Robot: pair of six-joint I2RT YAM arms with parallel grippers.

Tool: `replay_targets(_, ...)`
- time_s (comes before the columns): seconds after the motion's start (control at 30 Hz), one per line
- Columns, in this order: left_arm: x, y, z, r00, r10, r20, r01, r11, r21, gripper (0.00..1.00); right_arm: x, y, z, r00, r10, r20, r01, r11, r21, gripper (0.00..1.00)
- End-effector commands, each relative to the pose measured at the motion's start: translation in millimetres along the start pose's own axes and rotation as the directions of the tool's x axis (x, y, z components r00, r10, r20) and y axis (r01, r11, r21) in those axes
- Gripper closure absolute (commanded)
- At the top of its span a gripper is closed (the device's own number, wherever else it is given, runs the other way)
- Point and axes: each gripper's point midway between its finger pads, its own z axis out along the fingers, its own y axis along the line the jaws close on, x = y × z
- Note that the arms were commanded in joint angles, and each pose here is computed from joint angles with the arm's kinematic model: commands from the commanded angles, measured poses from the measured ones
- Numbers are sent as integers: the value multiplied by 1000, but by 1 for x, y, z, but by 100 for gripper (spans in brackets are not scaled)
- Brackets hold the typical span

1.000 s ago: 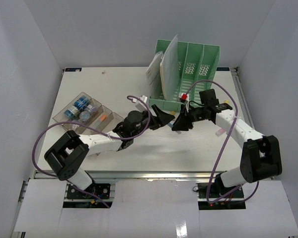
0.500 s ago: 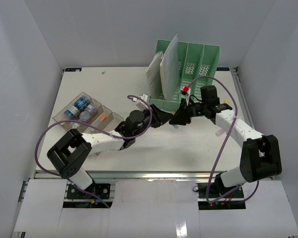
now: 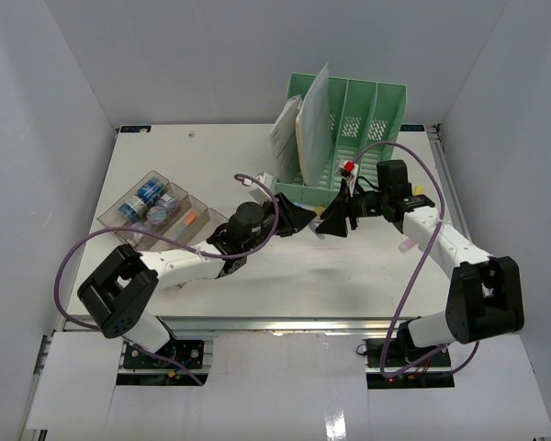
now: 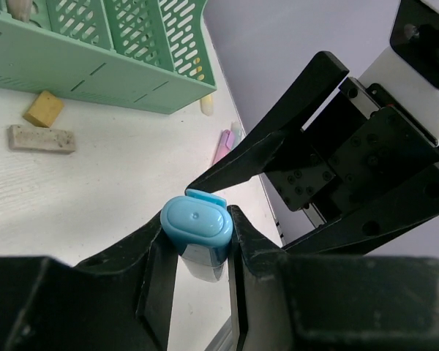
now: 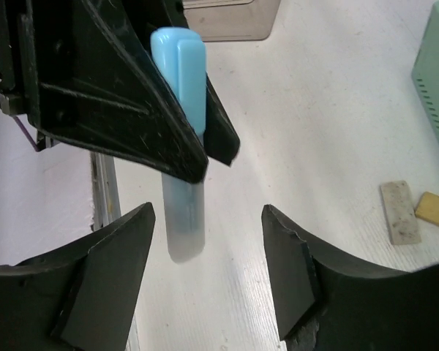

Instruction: Organize the desk

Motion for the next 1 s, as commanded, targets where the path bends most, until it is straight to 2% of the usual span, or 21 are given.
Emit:
replay_targets(0.0,-9,5,-19,991,129,-39,-131,990,-51,78,-3,0,-21,994,-103,24,102,994,48,23)
replay_targets(0.1,-14,31,-31,977,187,-101,-200,969,-148,79,4,0,-35,992,-123,36,120,990,74,21)
replay_targets(0.2,-25,56,-47,944,266,-196,-309,920,-241,79,11,6,-48,985,-161,62,157,985,66,21)
replay_targets(0.3,-40,98,-82,881,331,-336,-450,805,-387,79,16,5,-60,979,-194,56,188,978,92,21)
replay_targets(0.4,-75,114,-113,846,392,-361,-529,696,-485,79,22,9,-62,979,-193,57,188,978,89,21)
replay_targets(0.5,-112,117,-136,833,437,-339,-552,611,-567,79,23,8,-63,978,-199,54,194,977,92,22)
replay_targets(0.7,-170,157,-187,809,451,-376,-557,385,-736,76,24,7,-65,978,-201,52,195,976,99,22)
replay_targets(0.83,-194,183,-203,818,410,-403,-538,300,-788,76,25,7,-67,979,-197,56,191,976,102,22)
replay_targets(0.97,-205,210,-207,807,372,-458,-556,219,-802,76,27,5,-67,982,-178,65,171,981,95,22)
